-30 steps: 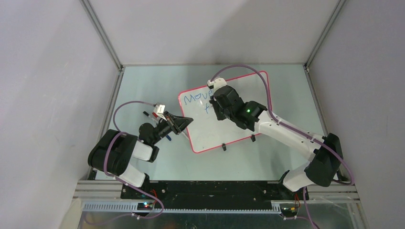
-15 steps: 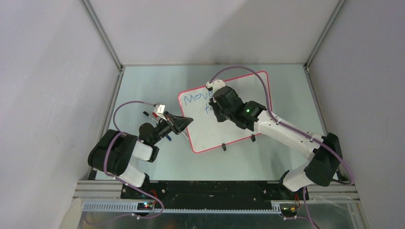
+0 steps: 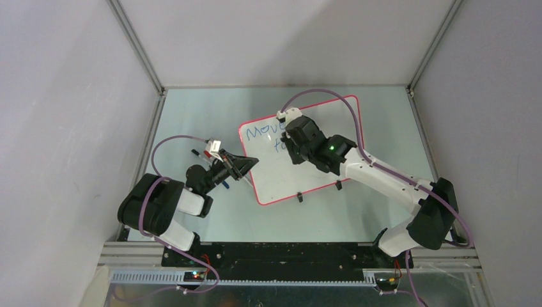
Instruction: Write a sentence on the whiteboard
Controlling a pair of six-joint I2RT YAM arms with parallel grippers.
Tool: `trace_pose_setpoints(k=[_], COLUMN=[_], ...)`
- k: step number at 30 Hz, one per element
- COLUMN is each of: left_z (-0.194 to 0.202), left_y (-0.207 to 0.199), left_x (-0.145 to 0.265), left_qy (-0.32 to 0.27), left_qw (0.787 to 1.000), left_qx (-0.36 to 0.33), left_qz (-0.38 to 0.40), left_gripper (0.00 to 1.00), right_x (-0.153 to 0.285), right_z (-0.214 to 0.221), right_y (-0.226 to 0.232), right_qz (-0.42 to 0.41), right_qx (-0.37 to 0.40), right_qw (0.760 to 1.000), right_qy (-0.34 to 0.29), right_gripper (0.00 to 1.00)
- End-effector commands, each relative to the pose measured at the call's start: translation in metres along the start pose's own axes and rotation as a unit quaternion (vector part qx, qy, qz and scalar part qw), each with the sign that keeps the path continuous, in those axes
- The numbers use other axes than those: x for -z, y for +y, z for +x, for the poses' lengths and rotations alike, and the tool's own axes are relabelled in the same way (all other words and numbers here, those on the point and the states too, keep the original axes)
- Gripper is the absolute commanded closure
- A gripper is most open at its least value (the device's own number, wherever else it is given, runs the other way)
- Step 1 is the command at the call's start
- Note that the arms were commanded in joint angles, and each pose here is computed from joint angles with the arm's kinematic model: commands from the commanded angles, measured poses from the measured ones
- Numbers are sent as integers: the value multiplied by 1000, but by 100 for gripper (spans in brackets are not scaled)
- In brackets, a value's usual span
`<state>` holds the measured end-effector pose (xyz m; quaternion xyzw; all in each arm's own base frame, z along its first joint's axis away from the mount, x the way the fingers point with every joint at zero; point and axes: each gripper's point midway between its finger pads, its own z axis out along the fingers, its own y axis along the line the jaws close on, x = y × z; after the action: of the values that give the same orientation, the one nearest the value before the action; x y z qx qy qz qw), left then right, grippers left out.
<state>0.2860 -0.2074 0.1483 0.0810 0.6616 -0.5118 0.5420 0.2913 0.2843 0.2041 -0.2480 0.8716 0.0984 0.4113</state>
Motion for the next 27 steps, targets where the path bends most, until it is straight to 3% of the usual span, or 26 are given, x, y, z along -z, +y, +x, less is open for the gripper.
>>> trace_pose_setpoints(k=[1,27], left_z=[-15,-15], left_y=[-6,-6], left_x=[-6,-6], left_qy=[-23,-23], left_qw=[999,999], left_qx=[-42,-42], left_qz=[15,16], left_gripper=[85,85], right_x=[5,8], right_z=[-23,-41], right_y=[-13,-2], right_qz=[23,9], right_qx=[-13,-10], right_qw=[999,999], right_qy=[-28,-38], right_gripper=[100,100])
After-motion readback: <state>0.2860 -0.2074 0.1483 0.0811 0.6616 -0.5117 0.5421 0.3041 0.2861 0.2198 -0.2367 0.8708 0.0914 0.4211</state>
